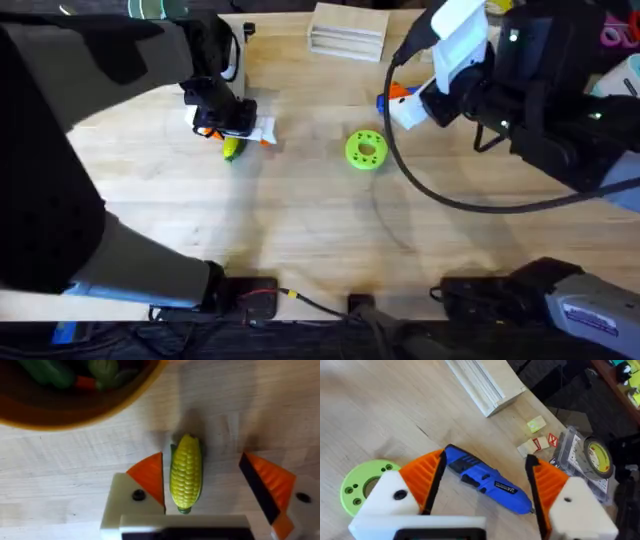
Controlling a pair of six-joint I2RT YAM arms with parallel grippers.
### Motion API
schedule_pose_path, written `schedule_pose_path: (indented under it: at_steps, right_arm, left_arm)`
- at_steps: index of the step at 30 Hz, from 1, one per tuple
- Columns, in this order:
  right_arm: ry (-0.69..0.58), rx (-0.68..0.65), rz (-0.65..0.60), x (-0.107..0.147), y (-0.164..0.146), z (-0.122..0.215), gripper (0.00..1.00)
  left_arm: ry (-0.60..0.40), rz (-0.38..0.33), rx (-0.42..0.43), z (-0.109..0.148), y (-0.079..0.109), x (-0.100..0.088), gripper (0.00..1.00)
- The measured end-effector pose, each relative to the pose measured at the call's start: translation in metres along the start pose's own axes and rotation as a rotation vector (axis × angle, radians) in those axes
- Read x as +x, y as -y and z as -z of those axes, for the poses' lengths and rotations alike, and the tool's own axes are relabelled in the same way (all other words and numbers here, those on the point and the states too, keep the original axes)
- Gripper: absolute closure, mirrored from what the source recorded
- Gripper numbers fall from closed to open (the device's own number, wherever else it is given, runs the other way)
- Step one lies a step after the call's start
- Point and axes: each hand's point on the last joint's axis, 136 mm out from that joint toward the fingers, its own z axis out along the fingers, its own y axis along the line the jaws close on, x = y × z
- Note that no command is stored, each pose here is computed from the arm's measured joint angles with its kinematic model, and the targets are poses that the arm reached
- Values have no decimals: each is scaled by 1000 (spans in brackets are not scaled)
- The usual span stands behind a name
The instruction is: Pick up the gripper from the table and insert it into the empty holder that is missing its gripper. Then pick up a screw, insert it into the mounting hole, and use the screwdriver to tighten it. Finally, clean up the table by picking up the vegetable and placing it into the bucket.
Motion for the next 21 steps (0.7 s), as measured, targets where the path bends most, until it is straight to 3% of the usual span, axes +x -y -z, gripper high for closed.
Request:
schedule_pose_path:
  at_steps: [10,11,12,21]
  right_arm:
    - [0,0,0,0,0,0,10]
    - [0,0,-1,0,0,0,10]
    - [0,0,-1,0,0,0,10]
    - [0,0,-3,0,0,0,9]
  left_arm:
    - [-13,-20,7,-4,1,2,159]
    - [-13,-21,6,-3,1,2,219]
    - [-14,-26,5,-3,1,2,429]
    - [-14,-30,7,-3,2,2,970]
